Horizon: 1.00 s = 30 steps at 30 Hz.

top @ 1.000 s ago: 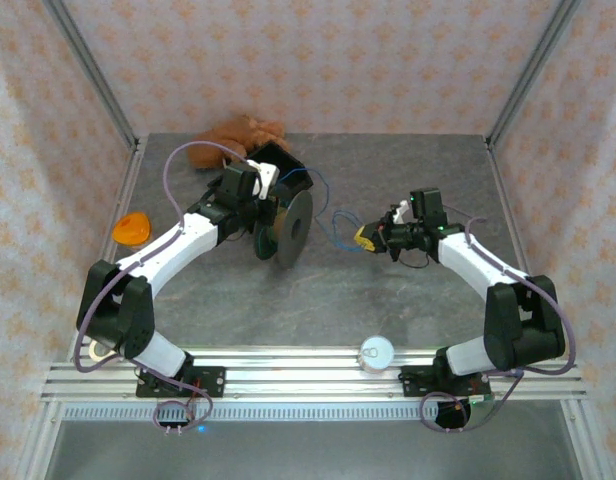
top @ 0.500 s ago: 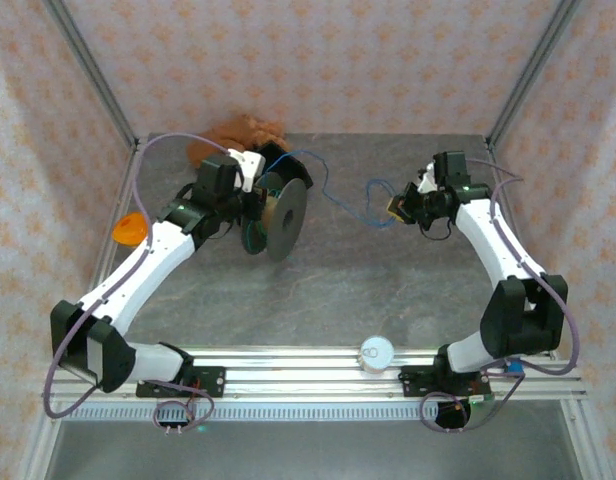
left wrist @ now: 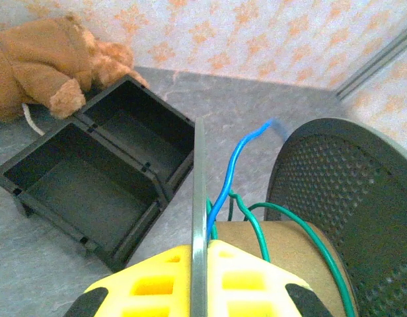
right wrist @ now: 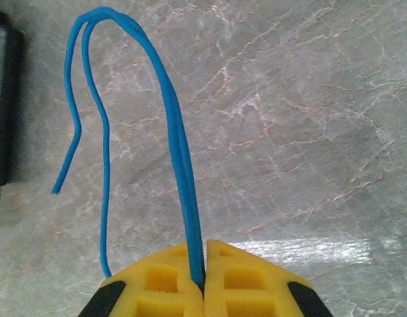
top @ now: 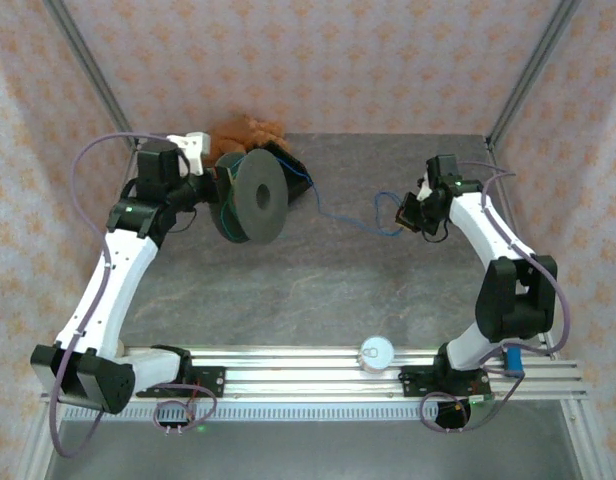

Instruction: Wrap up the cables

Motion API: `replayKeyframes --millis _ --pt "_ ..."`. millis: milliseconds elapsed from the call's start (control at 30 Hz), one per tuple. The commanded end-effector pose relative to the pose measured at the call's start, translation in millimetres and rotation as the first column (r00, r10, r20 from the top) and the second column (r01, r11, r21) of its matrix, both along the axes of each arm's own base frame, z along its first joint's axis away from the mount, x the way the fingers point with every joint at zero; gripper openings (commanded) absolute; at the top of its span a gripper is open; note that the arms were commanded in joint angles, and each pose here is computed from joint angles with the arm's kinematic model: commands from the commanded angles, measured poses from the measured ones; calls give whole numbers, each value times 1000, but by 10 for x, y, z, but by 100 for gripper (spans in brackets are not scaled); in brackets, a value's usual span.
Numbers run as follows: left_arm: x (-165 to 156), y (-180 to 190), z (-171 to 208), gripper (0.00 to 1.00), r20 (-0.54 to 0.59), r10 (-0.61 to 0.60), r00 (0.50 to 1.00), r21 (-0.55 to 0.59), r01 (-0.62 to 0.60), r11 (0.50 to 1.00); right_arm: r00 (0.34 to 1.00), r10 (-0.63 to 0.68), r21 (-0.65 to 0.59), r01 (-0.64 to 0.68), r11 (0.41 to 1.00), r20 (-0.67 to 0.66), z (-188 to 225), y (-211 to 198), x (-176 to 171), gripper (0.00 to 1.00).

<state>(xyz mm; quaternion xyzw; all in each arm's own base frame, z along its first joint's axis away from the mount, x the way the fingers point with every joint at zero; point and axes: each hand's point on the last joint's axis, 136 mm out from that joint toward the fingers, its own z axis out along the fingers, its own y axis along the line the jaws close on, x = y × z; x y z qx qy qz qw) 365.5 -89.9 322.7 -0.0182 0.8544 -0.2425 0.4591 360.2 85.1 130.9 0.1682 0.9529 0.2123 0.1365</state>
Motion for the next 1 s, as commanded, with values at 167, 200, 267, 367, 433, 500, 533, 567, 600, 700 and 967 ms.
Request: replayKeyframes --millis 167,200,267,367,433,500,533,567,600,700,967 --pt "-15 134 949 0 197 46 979 -260 7 966 999 1 -56 -4 998 -52 -193 -123 -53 0" --pt "10 177 959 0 190 70 979 -270 -16 963 999 11 -40 -13 999 -53 -203 -83 -83 0" --pt "67 255 994 0 187 119 975 -283 -63 957 998 42 -13 -43 999 -50 -200 25 -142 0" --pt "169 331 1015 0 172 178 969 -312 -118 943 996 90 -9 -91 996 -20 -114 215 -231 0" --pt "246 333 977 0 156 182 971 -320 -125 939 994 108 -3 -108 994 -6 -42 304 -256 0" --pt "286 290 901 0 141 155 978 -312 -105 944 995 101 -29 -101 995 14 63 294 -260 0" --pt "288 273 848 0 133 144 981 -301 -98 948 996 84 -52 -82 995 26 125 248 -256 0" --pt "272 257 776 0 118 137 984 -297 -96 950 997 60 -93 -56 994 40 194 166 -250 0" --pt "239 236 690 0 117 120 986 -255 -87 963 997 37 -144 -28 989 62 275 66 -237 0" --pt "109 119 425 0 74 95 993 -134 -84 987 991 -21 -249 55 967 134 573 -185 -197 0" --pt "23 -282 -338 0 6 50 999 172 -50 984 922 -130 -138 192 972 365 1398 -302 -71 0"
